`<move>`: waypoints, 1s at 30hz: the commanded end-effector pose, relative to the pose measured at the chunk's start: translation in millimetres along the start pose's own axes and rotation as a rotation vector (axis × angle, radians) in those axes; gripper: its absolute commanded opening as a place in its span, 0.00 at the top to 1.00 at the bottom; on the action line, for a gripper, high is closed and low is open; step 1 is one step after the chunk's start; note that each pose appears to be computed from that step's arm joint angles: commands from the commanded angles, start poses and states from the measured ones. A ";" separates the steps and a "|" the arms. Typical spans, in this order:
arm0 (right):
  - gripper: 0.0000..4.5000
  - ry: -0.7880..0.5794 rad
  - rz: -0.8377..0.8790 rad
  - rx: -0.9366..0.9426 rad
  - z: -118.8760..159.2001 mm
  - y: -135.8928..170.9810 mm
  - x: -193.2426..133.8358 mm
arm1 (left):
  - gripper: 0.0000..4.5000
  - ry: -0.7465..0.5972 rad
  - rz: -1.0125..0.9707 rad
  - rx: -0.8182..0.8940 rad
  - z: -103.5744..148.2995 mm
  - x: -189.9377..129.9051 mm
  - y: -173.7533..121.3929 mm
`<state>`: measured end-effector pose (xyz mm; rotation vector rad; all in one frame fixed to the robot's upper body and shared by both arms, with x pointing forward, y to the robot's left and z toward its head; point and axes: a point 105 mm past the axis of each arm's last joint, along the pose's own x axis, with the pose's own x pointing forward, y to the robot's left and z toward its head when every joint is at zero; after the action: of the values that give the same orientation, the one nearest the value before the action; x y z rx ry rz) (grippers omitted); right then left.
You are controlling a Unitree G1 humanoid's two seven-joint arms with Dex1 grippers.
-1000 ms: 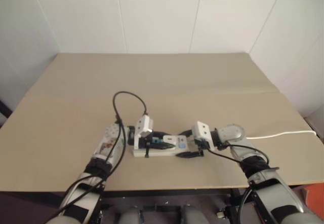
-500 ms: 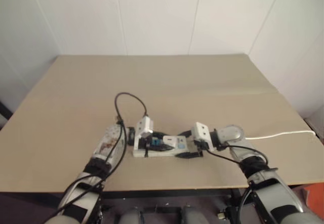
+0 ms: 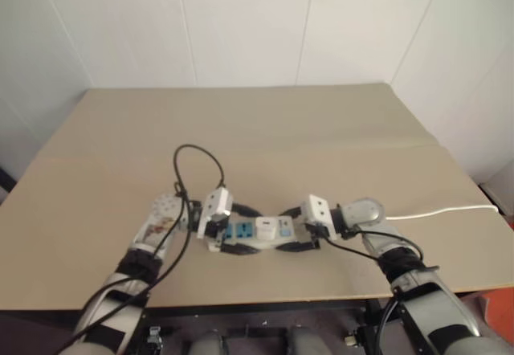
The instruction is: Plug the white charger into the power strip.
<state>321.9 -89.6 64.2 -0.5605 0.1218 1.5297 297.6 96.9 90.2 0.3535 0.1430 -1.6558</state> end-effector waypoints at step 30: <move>0.01 0.143 -0.174 -0.074 63.6 14.2 -160.0 | 0.00 0.274 0.493 -0.044 30.7 -197.7 -65.4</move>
<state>285.8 -207.1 168.9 -0.7052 0.1636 1.3280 243.9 281.7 158.8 0.5013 0.3122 -1.1334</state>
